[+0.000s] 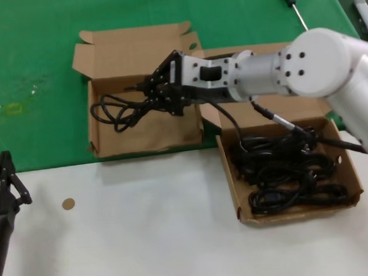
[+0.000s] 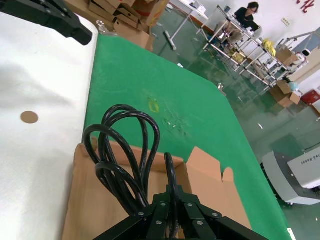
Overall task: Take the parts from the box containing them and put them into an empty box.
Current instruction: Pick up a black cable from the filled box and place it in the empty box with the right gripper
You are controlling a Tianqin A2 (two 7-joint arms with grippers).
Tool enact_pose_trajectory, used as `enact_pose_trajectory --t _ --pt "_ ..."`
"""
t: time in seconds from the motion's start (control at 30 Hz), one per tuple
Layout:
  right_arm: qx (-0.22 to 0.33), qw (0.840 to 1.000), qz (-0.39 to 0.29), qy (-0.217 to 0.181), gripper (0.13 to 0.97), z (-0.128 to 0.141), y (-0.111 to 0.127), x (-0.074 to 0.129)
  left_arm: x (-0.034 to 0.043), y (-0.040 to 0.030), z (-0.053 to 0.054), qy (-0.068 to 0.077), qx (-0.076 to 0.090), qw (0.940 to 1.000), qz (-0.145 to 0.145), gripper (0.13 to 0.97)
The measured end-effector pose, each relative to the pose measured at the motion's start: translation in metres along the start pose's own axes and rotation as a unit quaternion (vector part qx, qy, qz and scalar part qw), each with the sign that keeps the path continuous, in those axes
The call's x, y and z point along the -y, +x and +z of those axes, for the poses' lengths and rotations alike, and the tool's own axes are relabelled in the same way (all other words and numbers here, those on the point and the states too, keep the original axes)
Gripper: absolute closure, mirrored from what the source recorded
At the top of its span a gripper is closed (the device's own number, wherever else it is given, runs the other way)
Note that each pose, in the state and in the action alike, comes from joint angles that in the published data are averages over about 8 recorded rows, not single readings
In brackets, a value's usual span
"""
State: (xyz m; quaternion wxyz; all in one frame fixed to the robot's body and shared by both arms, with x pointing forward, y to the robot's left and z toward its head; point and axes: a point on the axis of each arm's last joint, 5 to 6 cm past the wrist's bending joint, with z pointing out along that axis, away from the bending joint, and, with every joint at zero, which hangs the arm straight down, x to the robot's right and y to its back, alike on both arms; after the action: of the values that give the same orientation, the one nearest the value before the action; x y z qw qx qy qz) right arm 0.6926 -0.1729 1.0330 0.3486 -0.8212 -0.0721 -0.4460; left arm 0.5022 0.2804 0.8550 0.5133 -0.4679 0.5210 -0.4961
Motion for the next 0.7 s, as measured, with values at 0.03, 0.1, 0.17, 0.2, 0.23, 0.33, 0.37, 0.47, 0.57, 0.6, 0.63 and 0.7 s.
enact_pose_trajectory --t 0.03,0.1,0.17,0.2,0.23,0.33,0.37,0.47,0.57,0.6,0.63,0.7 --pt "0.000 1.000 0.002 0.000 0.940 0.004 0.000 0.000 0.0000 0.0000 0.000 0.000 0.000 1.0000 0.000 0.945" --pt "-0.001 1.000 0.005 0.001 0.940 0.011 -0.001 0.000 0.0000 0.0000 0.000 0.000 0.000 1.0000 0.000 0.945" --pt "-0.002 1.000 0.009 0.001 0.940 0.017 -0.002 0.000 0.0000 0.0000 0.000 0.000 0.000 1.0000 0.000 0.945" --pt "-0.002 1.000 0.011 0.000 0.940 0.020 -0.002 -0.001 0.0000 0.0000 0.000 0.000 0.000 1.0000 0.000 0.945" --pt "-0.003 1.000 0.012 0.000 0.940 0.023 -0.002 -0.001 0.0000 0.0000 0.000 0.000 0.000 1.0000 0.000 0.945" --pt "-0.004 1.000 0.016 -0.004 0.940 0.029 -0.003 -0.004 0.0000 0.0000 0.000 0.000 0.000 1.0000 0.000 0.945" --pt "-0.005 1.000 0.017 -0.006 0.940 0.031 -0.003 -0.006 0.0000 0.0000 0.000 0.000 0.000 1.0000 0.000 0.945" --pt "-0.006 1.000 0.017 -0.013 0.940 0.036 -0.003 -0.010 0.0000 0.0000 0.000 0.000 0.000 1.0000 0.000 0.945" --pt "-0.008 1.000 0.017 -0.021 0.940 0.040 -0.002 -0.015 0.0000 0.0000 0.000 0.000 0.000 1.0000 0.000 0.945" --pt "-0.009 1.000 0.017 -0.024 0.940 0.041 -0.002 -0.016 0.0000 0.0000 0.000 0.000 0.000 1.0000 0.000 0.945" --pt "-0.009 0.999 0.017 -0.025 0.940 0.042 -0.001 -0.017 0.0000 0.0000 0.000 0.000 0.000 1.0000 0.000 0.945" --pt "-0.011 0.999 0.018 -0.028 0.940 0.044 0.000 -0.019 0.0000 0.0000 0.000 0.000 0.000 1.0000 0.000 0.945"
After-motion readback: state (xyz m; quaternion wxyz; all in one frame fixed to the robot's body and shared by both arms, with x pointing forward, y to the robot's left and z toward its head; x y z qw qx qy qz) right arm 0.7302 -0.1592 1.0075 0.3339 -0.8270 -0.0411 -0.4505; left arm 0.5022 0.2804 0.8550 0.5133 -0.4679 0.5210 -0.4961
